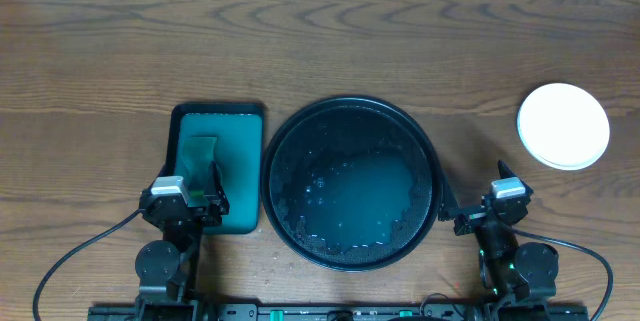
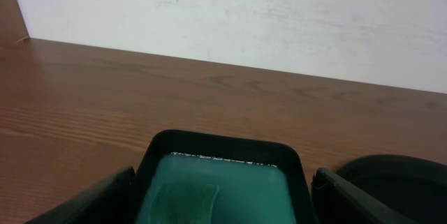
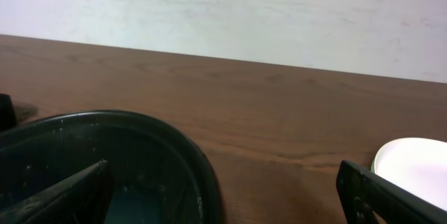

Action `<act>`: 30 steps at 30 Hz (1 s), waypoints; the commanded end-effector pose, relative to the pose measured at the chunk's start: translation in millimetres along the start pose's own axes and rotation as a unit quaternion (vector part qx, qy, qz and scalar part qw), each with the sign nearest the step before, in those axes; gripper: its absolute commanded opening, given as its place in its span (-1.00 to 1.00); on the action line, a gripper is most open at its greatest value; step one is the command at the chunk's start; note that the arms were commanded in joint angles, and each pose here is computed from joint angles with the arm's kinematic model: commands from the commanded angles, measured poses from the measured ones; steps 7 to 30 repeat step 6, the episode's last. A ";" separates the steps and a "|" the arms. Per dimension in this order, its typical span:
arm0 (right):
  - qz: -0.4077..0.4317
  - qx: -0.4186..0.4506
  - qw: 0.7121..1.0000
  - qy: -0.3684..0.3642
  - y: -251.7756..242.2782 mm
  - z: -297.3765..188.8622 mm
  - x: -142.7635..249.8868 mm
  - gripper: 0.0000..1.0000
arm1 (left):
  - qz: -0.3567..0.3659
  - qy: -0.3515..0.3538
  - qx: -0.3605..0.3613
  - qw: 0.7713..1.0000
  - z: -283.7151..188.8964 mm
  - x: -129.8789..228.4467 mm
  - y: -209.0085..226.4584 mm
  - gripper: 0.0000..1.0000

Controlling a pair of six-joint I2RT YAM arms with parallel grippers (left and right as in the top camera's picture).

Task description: Clean dirty plates on tray and stack at the side

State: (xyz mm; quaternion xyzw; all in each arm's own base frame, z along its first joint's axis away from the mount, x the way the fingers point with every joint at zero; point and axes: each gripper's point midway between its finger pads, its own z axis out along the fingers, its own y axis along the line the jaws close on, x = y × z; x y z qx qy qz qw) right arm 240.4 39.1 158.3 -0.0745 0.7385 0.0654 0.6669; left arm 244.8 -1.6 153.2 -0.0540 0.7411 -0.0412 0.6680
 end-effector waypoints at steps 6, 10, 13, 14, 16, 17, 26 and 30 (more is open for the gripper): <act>-0.008 0.000 1.000 -0.002 -0.5 0.0 0.5 0.99 | 0.008 0.026 -0.009 1.000 0.7 17.1 4.5 0.60; -0.008 0.000 1.000 -0.002 -0.5 0.0 0.5 0.99 | 0.008 0.026 -0.009 1.000 0.7 17.1 4.5 0.60; -0.008 0.000 1.000 -0.002 -0.5 0.0 0.5 0.99 | 0.008 0.026 -0.009 1.000 0.7 17.1 4.5 0.60; -0.008 0.000 1.000 -0.002 -0.5 0.0 0.5 0.99 | 0.008 0.026 -0.009 1.000 0.7 17.1 4.5 0.60; -0.008 0.000 1.000 -0.002 -0.5 0.0 0.5 0.99 | 0.008 0.026 -0.009 1.000 0.7 17.1 4.5 0.60; -0.008 0.000 1.000 -0.002 -0.5 0.0 0.5 0.99 | 0.008 0.026 -0.009 1.000 0.7 17.1 4.5 0.60; -0.008 0.000 1.000 -0.002 -0.5 0.0 0.5 0.99 | 0.008 0.026 -0.009 1.000 0.7 17.1 4.5 0.60; -0.008 0.000 1.000 -0.002 -0.5 0.0 0.5 0.99 | 0.008 0.026 -0.009 1.000 0.7 17.1 4.5 0.60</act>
